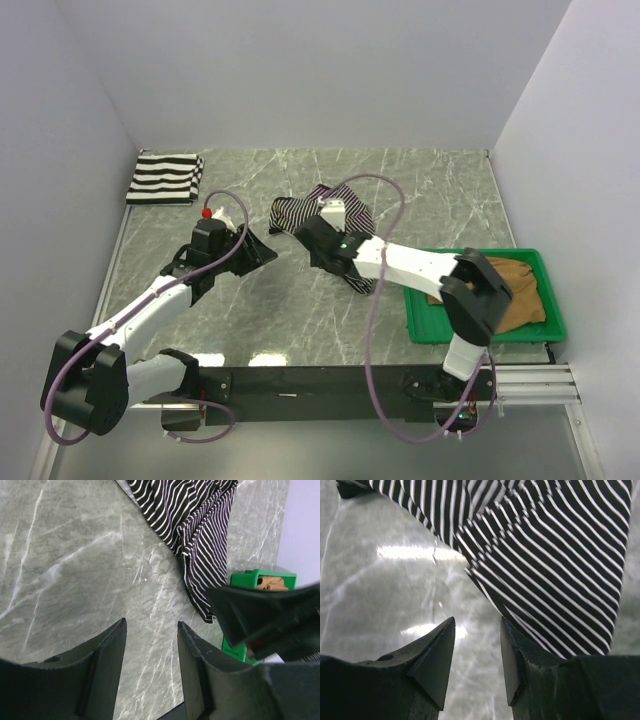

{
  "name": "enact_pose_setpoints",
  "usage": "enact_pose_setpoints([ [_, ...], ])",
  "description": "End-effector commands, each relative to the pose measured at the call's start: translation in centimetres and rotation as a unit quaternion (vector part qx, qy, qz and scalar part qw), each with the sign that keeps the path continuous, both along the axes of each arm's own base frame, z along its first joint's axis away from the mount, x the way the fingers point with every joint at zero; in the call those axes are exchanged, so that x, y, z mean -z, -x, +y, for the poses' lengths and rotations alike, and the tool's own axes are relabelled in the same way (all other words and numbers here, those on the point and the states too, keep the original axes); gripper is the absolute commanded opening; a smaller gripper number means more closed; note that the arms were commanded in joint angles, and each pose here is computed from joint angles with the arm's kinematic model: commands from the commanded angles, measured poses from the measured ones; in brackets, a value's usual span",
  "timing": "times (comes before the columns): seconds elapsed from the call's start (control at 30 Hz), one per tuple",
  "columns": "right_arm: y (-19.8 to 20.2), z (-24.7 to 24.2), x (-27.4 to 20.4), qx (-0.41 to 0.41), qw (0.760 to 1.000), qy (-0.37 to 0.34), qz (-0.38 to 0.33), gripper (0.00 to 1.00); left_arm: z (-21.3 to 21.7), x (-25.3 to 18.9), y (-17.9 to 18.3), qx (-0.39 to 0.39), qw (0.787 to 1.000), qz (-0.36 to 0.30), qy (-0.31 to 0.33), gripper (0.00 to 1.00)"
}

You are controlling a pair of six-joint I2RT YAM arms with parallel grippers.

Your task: Fold and stack the tank tops

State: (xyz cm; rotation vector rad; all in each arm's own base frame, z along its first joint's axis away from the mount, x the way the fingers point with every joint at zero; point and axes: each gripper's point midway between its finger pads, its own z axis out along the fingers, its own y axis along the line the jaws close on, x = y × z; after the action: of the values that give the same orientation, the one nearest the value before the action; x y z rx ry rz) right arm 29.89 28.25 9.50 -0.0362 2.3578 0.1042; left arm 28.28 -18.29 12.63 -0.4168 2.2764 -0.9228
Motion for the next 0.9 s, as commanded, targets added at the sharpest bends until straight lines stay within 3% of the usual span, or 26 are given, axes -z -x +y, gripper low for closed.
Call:
enact_pose_setpoints([
  [0.0, -2.7, 0.5, -1.9, 0.018, 0.999, 0.035, -0.037, 0.49, -0.6, -1.8, -0.9, 0.002, 0.999, -0.032, 0.014, 0.50],
  [0.27, -5.5, 1.2, 0.3, 0.043, 0.995, 0.085, -0.013, 0.49, -0.9, -2.4, -1.4, 0.013, 0.999, -0.038, 0.008, 0.49],
  [0.63, -6.6, 0.8, 3.3, 0.057, 0.995, 0.082, 0.011, 0.44, -1.8, -3.2, -3.1, 0.025, 0.999, -0.046, 0.011, 0.49],
  [0.77, -6.9, 0.4, 3.3, 0.063, 0.995, 0.078, 0.010, 0.35, -2.2, -3.2, -3.5, 0.029, 0.999, -0.045, 0.013, 0.49],
  [0.87, -7.0, 0.0, 3.0, 0.067, 0.995, 0.073, 0.006, 0.20, -2.5, -2.9, -3.8, 0.033, 0.998, -0.041, 0.014, 0.49],
])
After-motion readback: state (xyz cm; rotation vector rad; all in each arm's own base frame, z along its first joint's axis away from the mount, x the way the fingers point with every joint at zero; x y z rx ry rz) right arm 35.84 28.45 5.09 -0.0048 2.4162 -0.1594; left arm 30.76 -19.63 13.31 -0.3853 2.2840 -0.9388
